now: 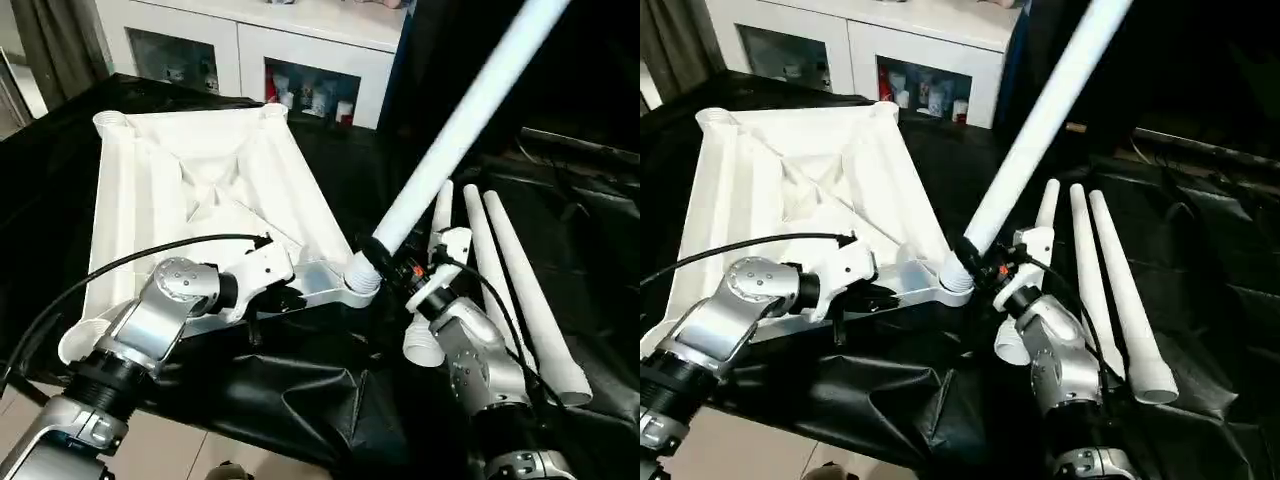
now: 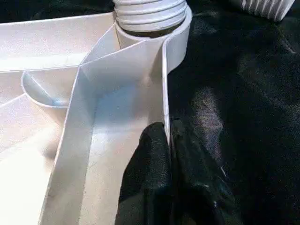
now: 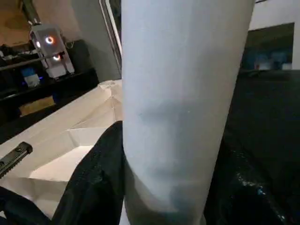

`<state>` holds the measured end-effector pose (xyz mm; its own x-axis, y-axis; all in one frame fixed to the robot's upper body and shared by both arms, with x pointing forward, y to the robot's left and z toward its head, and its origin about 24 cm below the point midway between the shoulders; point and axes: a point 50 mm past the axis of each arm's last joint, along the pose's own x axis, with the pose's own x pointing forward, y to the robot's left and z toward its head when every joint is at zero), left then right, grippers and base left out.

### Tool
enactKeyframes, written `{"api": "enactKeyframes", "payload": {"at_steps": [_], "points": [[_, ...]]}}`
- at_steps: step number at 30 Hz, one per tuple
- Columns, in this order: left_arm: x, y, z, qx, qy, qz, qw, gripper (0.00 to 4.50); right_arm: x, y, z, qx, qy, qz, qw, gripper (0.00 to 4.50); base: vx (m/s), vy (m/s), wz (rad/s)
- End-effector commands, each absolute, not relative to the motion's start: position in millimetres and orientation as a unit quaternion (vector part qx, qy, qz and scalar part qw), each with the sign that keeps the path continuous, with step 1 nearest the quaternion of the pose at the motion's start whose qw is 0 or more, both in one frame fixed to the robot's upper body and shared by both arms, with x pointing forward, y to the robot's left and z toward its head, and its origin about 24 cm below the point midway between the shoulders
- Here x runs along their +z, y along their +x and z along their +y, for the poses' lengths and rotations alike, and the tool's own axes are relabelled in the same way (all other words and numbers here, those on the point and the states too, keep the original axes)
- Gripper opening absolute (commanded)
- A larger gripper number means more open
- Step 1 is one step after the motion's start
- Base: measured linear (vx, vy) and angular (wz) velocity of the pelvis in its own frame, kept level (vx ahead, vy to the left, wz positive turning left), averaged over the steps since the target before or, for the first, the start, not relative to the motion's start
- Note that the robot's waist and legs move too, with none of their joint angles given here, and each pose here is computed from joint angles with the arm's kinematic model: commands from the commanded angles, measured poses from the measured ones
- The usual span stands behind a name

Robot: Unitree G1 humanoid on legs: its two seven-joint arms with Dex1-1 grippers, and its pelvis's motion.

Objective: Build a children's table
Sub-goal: Insert table leg to table base

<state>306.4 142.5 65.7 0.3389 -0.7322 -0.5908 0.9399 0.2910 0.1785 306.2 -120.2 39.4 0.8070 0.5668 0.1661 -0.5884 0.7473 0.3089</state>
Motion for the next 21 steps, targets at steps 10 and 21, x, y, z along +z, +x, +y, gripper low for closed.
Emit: {"api": "enactKeyframes", "payload": {"at_steps": [10,21], "points": [[74,313,145,-0.529,0.277,0.194,0.778,0.00,5,287.8,-138.2,0.272,0.127,0.006,0.954,1.87,0.000,0.000,0.00],[73,314,145,-0.532,0.278,0.197,0.775,0.00,0,277.9,-132.0,0.327,0.046,0.024,0.944,1.87,0.000,0.000,0.00]]}}
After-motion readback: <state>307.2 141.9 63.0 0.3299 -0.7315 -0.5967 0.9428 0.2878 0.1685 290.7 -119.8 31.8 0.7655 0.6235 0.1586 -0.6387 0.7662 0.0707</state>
